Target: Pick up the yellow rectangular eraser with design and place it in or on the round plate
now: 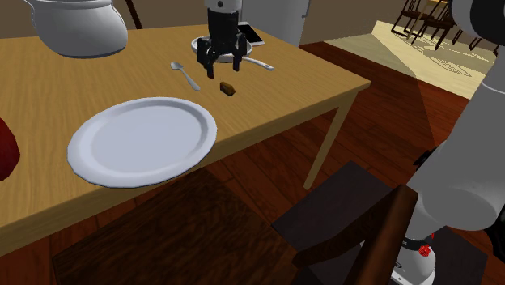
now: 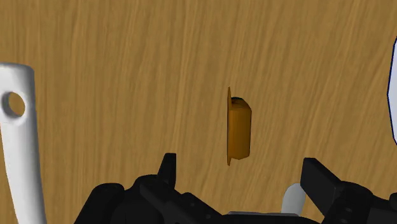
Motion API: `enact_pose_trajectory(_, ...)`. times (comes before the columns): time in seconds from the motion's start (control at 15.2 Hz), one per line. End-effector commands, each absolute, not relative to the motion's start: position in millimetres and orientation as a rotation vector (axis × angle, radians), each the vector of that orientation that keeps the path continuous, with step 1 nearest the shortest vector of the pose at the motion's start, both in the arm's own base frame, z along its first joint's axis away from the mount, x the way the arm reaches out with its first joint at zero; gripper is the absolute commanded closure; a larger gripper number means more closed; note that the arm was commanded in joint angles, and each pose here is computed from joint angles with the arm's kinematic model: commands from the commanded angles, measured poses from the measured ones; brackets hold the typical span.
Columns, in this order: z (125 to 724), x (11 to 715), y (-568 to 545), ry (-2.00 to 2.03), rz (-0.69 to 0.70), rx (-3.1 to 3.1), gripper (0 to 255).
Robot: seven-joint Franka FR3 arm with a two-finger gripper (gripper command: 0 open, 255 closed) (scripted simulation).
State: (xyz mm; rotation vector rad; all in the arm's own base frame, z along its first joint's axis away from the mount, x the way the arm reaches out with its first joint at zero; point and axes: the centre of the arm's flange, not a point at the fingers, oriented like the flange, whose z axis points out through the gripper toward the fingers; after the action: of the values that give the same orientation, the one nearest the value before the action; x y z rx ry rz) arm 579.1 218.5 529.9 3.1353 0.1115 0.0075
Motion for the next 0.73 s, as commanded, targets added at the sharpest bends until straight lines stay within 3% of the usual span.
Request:
enact_pose_trajectory(0.0, 522.1, 582.9, 222.9, 0.115, 0.014, 3.136, 0)
enact_pose_trajectory(0.66, 492.7, 583.2, 222.8, 0.115, 0.014, 3.136, 0)
